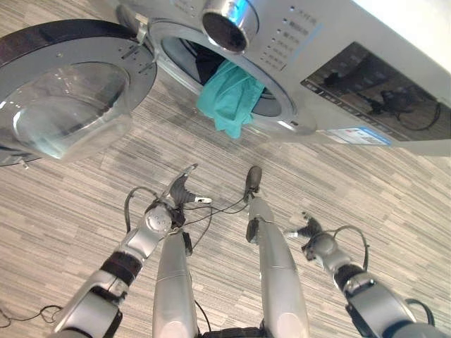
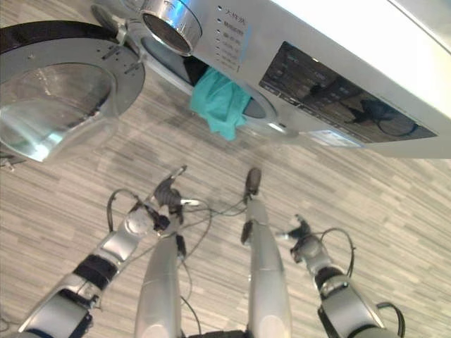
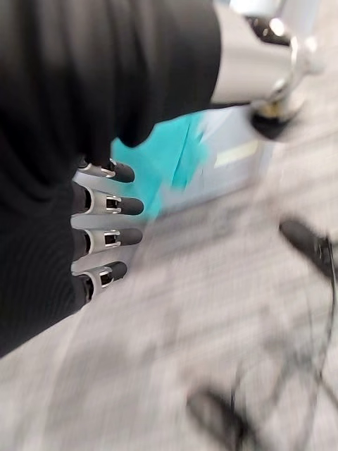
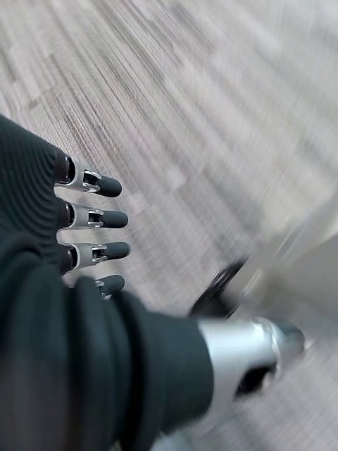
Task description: Grab the laundry basket,head to the washer,open it,put in the laundry and shut it.
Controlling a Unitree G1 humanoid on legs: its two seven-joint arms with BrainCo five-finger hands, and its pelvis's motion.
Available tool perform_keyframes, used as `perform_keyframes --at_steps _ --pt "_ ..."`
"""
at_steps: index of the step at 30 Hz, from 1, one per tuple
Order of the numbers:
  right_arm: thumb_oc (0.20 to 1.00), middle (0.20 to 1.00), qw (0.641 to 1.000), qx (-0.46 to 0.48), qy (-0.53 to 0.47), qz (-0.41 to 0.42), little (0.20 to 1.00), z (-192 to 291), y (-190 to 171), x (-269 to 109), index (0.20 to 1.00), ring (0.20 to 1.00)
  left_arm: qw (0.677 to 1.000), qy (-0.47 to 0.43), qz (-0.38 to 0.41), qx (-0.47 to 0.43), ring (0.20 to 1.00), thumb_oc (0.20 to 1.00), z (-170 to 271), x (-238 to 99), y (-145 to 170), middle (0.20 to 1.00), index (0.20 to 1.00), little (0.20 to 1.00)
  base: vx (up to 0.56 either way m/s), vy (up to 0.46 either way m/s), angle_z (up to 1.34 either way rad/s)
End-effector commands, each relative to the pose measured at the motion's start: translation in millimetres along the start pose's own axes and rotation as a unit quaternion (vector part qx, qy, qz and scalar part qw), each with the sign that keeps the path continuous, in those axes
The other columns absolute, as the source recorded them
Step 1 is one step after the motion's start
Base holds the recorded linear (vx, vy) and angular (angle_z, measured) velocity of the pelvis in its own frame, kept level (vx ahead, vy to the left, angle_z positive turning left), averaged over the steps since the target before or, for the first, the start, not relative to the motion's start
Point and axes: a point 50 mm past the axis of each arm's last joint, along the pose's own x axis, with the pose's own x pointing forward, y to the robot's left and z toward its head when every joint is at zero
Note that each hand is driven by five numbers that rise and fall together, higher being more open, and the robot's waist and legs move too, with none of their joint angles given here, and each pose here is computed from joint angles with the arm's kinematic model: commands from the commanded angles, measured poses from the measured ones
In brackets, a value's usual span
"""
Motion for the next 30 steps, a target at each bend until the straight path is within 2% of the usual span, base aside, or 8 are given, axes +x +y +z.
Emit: perform_keyframes --at_steps 1,3,10,15,21,23,27,30 --pt "1.000 1.000 0.999 0.003 -0.007 -0.049 1.000 10.3 -29.7 5.4 1.000 1.000 1.000 -0.008 0.007 0.000 1.000 1.000 -9.7 -18.8 5.1 1.000 1.000 1.000 0.00 0.044 0.02" --pt "1.000 1.000 0.997 -0.002 -0.011 -0.077 1.000 23.6 -54.9 9.8 1.000 1.000 0.999 0.047 -0.023 -0.008 1.000 1.000 -41.9 -39.4 -6.2 1.000 1.000 1.000 0.01 0.058 0.07" --pt "1.000 1.000 0.992 0.028 -0.013 -0.122 1.000 38.3 -93.9 11.4 1.000 1.000 0.989 0.113 -0.077 -0.049 1.000 1.000 -75.3 -66.9 -28.9 1.000 1.000 1.000 0.01 0.030 0.10" --pt "1.000 1.000 0.990 0.054 -0.007 -0.129 1.000 45.0 -98.6 12.2 1.000 1.000 0.985 0.106 -0.109 -0.081 1.000 1.000 -70.3 -71.0 -45.6 1.000 1.000 1.000 0.01 0.028 0.08" --pt "1.000 1.000 0.978 0.178 0.005 -0.111 1.000 50.0 -83.6 14.0 1.000 1.000 0.982 0.086 -0.129 -0.105 1.000 1.000 -57.5 -69.8 -55.8 1.000 1.000 1.000 0.02 0.014 0.16" --pt "1.000 1.000 0.975 0.194 0.002 -0.112 1.000 53.1 -83.6 14.1 1.000 1.000 0.982 0.083 -0.129 -0.106 1.000 1.000 -56.4 -69.5 -55.3 1.000 1.000 1.000 0.02 0.020 0.10" --pt "1.000 1.000 0.957 0.256 -0.012 -0.133 1.000 65.5 -97.9 13.5 1.000 1.000 0.982 0.068 -0.136 -0.111 1.000 1.000 -49.8 -70.2 -55.8 1.000 1.000 1.000 0.02 0.019 0.21" --pt "1.000 1.000 0.935 0.312 -0.040 -0.165 1.000 83.6 -127.5 9.9 1.000 1.000 0.981 0.059 -0.136 -0.125 1.000 1.000 -45.9 -72.9 -55.7 1.000 1.000 1.000 0.03 0.002 0.16"
